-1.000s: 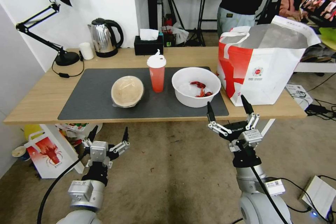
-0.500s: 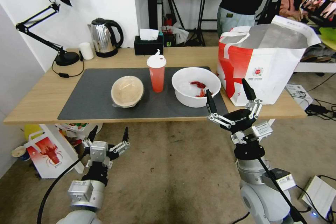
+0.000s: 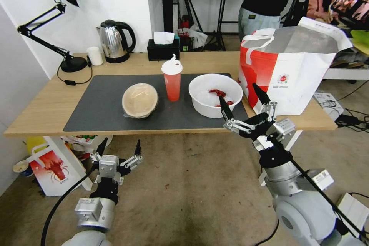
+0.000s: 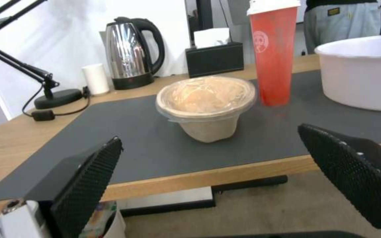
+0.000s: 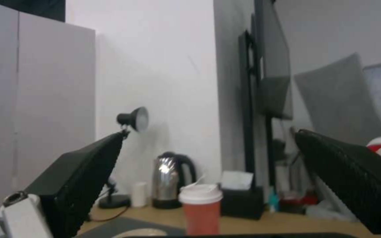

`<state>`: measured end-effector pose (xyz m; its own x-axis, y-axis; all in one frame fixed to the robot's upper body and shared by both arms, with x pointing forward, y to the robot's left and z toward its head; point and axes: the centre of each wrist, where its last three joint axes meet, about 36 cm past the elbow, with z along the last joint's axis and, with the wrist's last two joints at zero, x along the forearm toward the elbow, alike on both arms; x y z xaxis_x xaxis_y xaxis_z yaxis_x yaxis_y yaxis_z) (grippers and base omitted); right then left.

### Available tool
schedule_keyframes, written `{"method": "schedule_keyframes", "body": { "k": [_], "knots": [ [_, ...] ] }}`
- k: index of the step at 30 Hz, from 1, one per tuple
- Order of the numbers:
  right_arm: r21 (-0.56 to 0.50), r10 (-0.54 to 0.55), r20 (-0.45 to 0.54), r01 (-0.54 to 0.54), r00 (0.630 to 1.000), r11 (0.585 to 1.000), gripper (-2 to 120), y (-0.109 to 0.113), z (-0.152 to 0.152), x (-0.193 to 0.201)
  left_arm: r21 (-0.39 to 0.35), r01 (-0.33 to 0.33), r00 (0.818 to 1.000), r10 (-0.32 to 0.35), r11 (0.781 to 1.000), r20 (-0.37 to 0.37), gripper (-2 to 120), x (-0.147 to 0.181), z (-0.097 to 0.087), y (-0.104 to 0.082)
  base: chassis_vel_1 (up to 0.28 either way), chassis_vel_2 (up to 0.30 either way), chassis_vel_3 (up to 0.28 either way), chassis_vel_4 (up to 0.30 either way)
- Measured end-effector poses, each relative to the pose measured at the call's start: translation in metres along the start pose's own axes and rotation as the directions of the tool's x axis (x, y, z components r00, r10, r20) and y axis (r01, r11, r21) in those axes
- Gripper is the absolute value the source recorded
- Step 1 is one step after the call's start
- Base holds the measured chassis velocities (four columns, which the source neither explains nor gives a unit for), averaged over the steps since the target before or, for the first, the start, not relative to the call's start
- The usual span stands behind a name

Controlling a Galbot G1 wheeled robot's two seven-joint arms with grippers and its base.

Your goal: Pick up the trash from the table and place it into the takeout bag.

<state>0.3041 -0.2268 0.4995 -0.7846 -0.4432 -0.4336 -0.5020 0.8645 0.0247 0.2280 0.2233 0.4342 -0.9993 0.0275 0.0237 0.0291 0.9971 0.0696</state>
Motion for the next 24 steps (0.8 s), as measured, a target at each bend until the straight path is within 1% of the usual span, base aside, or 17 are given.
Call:
{"method": "schedule_keyframes", "body": {
  "k": [2, 5, 6, 9, 10, 12, 13, 17, 18, 21, 22, 24],
  "knots": [
    [-0.014, -0.009, -0.013, 0.009, 1.000, 1.000, 100, 0.000, -0.002, -0.002, 0.000, 0.000, 1.000, 0.000, 1.000, 0.000, 100, 0.000, 0.000, 0.000, 0.000, 0.000, 0.000, 0.000],
    [-0.047, -0.027, -0.059, 0.024, 0.998, 0.999, 100, -0.001, -0.010, -0.012, 0.000, 0.000, 1.000, 0.000, 1.000, 0.000, 100, 0.000, 0.000, 0.000, 0.000, 0.000, 0.000, 0.000],
    [-0.047, -0.027, -0.059, 0.024, 0.998, 0.999, 100, -0.001, -0.010, -0.012, 0.000, 0.000, 1.000, 0.000, 1.000, 0.000, 100, 0.000, 0.000, 0.000, 0.000, 0.000, 0.000, 0.000],
    [-0.072, -0.048, -0.104, 0.041, 0.993, 0.997, 100, -0.008, -0.020, -0.022, 0.000, 0.000, 1.000, 0.000, 1.000, 0.000, 100, 0.000, 0.000, 0.000, 0.000, 0.000, 0.000, 0.000],
    [-0.072, -0.048, -0.104, 0.041, 0.993, 0.997, 100, -0.008, -0.020, -0.022, 0.000, 0.000, 1.000, 0.000, 1.000, 0.000, 100, 0.000, 0.000, 0.000, 0.000, 0.000, 0.000, 0.000],
    [-0.091, -0.057, -0.142, 0.044, 0.988, 0.995, 100, -0.015, -0.029, -0.030, 0.000, 0.000, 1.000, 0.000, 1.000, 0.000, 100, 0.000, 0.000, 0.000, 0.000, 0.000, 0.000, 0.000],
    [-0.091, -0.057, -0.142, 0.044, 0.988, 0.995, 100, -0.015, -0.029, -0.030, 0.000, 0.000, 1.000, 0.000, 1.000, 0.000, 100, 0.000, 0.000, 0.000, 0.000, 0.000, 0.000, 0.000],
    [-0.109, -0.071, -0.187, 0.051, 0.980, 0.993, 100, -0.031, -0.043, -0.053, 0.000, 0.000, 1.000, 0.000, 1.000, 0.000, 100, 0.000, 0.000, 0.000, 0.000, 0.000, 0.000, 0.000],
    [-0.109, -0.071, -0.187, 0.051, 0.980, 0.993, 100, -0.031, -0.043, -0.053, 0.000, 0.000, 1.000, 0.000, 1.000, 0.000, 100, 0.000, 0.000, 0.000, 0.000, 0.000, 0.000, 0.000],
    [-0.105, -0.069, -0.235, 0.046, 0.969, 0.993, 100, -0.047, -0.053, -0.076, 0.000, 0.000, 1.000, 0.000, 1.000, 0.000, 100, 0.000, 0.000, 0.000, 0.000, 0.000, 0.000, 0.000],
    [-0.105, -0.069, -0.235, 0.046, 0.969, 0.993, 100, -0.047, -0.053, -0.076, 0.000, 0.000, 1.000, 0.000, 1.000, 0.000, 100, 0.000, 0.000, 0.000, 0.000, 0.000, 0.000, 0.000],
    [-0.098, -0.074, -0.270, 0.049, 0.960, 0.994, 100, -0.055, -0.058, -0.091, 0.000, 0.000, 1.000, 0.000, 1.000, 0.000, 100, 0.000, 0.000, 0.000, 0.000, 0.000, 0.000, 0.000]
  ]
}}
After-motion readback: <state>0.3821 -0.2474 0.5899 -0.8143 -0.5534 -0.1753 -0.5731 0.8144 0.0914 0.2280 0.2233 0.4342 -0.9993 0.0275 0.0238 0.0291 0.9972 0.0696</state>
